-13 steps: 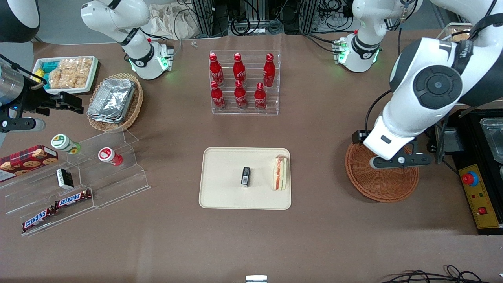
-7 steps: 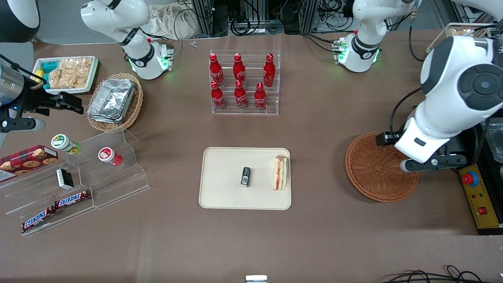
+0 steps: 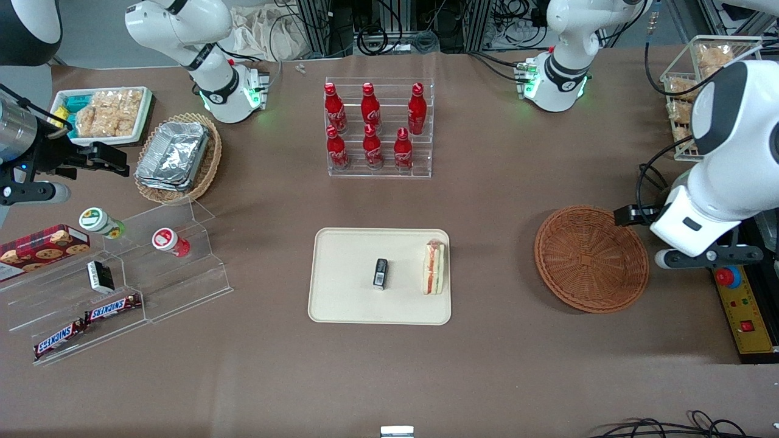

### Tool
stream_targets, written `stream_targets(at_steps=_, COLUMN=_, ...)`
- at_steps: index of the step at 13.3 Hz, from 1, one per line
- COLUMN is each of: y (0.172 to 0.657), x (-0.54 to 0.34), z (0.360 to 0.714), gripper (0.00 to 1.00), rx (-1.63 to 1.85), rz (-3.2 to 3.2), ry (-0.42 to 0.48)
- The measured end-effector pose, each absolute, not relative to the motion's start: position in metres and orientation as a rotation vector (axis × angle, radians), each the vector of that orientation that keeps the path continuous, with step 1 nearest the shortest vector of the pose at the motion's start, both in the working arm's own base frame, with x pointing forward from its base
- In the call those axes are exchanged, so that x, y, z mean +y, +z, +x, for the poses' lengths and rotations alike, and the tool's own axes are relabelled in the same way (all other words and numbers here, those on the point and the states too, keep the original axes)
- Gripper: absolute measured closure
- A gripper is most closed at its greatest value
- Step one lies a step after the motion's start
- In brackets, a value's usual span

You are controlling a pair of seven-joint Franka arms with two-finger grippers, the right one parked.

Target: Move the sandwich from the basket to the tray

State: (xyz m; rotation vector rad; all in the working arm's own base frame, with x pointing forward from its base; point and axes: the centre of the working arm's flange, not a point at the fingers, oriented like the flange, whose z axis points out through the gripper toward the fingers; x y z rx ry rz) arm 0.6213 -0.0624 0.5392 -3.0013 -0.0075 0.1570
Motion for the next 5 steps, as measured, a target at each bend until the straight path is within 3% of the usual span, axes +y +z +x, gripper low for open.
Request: stream_targets(at_steps=5, y=0.562, x=-0.003, z=0.612, gripper=0.00, rx=-0.024, rz=-3.035, ry=0.163)
